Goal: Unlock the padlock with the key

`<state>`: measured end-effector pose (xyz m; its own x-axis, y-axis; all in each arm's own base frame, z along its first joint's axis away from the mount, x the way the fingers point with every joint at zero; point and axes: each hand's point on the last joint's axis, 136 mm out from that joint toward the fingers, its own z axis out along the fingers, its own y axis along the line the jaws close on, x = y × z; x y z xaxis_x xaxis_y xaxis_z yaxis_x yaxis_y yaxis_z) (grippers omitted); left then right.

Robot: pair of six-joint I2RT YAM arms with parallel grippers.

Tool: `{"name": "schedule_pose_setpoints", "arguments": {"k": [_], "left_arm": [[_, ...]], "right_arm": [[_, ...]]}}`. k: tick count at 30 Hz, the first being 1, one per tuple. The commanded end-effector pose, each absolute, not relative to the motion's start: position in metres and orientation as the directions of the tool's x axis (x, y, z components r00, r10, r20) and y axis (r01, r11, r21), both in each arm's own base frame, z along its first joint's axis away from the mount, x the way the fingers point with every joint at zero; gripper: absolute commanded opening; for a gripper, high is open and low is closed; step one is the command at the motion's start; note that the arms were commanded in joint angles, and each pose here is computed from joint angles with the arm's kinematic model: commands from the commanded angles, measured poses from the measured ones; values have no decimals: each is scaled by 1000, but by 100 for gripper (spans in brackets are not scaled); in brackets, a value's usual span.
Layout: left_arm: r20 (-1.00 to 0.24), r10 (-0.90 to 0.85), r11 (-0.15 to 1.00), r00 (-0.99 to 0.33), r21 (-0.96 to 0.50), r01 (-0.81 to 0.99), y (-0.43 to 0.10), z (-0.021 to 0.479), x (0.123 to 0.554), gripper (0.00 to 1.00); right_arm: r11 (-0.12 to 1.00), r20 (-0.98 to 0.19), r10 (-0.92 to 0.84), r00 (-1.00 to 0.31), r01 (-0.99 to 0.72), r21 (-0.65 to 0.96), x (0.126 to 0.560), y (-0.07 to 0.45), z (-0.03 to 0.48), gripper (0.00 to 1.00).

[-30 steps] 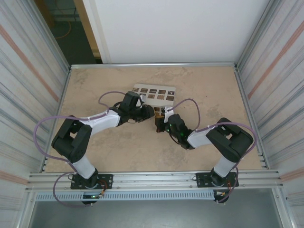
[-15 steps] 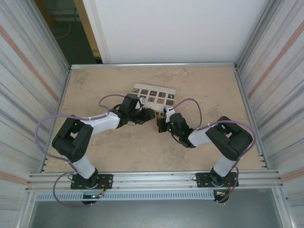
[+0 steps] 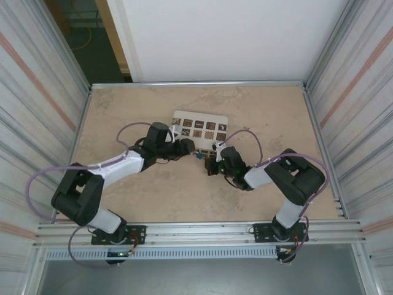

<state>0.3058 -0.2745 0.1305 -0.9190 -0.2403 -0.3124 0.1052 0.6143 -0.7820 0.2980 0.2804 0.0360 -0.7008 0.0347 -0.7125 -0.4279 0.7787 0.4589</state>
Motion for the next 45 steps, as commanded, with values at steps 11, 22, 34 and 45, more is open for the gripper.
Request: {"name": "schedule_pose_setpoints", "arguments": {"k": [11, 22, 34, 45], "left_arm": [[-334, -412, 545, -848, -836, 65, -229, 135, 282, 53], [-223, -496, 416, -839, -909, -5, -228, 120, 275, 58], [-141, -530, 346, -837, -936, -62, -234, 104, 282, 47], [-112, -521, 332, -846, -940, -80, -241, 95, 284, 46]], "right_arm": [[763, -530, -29, -847, -362, 536, 279, 295, 48, 0], [699, -400, 92, -912, -227, 678, 272, 305, 71, 0], [652, -267, 239, -934, -50, 757, 267, 314, 74, 0], [630, -221, 262, -939, -7, 776, 267, 318, 76, 0]]}}
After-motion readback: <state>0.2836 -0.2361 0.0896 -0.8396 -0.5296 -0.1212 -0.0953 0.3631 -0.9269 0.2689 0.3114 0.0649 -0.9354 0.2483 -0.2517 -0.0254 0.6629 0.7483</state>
